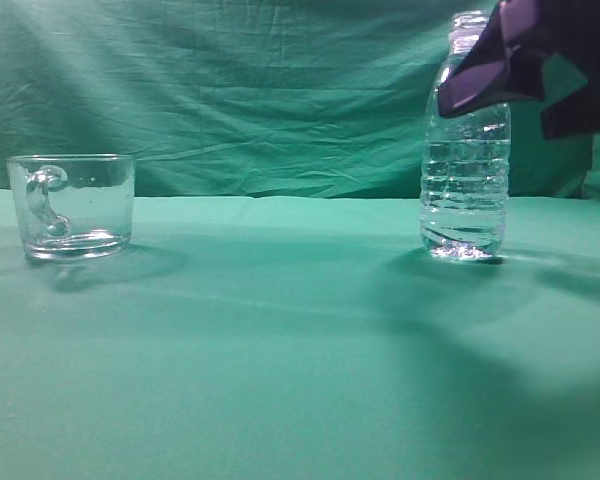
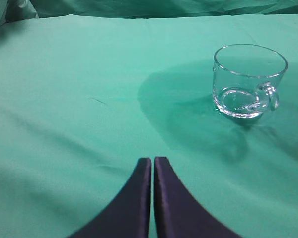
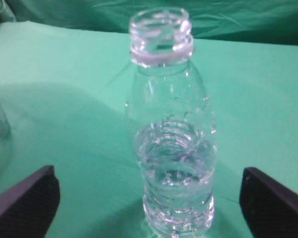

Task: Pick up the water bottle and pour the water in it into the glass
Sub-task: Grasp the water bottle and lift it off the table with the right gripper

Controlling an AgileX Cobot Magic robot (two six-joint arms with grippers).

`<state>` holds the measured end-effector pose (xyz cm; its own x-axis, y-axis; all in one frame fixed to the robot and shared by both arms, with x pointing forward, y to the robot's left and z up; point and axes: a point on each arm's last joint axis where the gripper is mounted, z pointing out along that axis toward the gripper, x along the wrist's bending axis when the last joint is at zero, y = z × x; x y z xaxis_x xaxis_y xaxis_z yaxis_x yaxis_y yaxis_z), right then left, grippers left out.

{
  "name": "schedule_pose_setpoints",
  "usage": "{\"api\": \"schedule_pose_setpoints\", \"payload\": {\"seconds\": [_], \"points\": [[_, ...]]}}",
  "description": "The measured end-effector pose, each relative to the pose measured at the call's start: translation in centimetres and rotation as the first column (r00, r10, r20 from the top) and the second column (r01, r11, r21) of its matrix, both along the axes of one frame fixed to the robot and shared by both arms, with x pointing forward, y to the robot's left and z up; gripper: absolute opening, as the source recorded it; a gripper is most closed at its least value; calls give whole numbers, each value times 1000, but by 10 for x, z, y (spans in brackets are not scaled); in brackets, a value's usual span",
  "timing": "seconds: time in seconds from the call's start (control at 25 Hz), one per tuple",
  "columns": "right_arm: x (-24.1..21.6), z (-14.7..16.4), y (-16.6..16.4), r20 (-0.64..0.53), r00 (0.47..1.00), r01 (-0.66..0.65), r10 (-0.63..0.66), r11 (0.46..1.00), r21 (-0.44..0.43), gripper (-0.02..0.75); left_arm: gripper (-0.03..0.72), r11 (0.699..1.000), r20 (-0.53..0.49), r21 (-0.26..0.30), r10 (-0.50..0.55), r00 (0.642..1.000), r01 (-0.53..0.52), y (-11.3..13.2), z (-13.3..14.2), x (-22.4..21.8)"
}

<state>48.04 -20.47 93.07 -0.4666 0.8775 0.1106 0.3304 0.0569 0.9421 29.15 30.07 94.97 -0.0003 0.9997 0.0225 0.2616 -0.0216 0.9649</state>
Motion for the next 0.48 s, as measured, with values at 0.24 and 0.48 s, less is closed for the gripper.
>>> {"api": "schedule_pose_setpoints", "payload": {"seconds": [0.24,0.48], "points": [[29,-27,8,-8,1000,24,-24,999,42,669,0,1000,0,0,0,1000,0,0,0,0],[52,-47,16,5,1000,19,-19,998,61,669,0,1000,0,0,0,1000,0,0,0,0]]}}
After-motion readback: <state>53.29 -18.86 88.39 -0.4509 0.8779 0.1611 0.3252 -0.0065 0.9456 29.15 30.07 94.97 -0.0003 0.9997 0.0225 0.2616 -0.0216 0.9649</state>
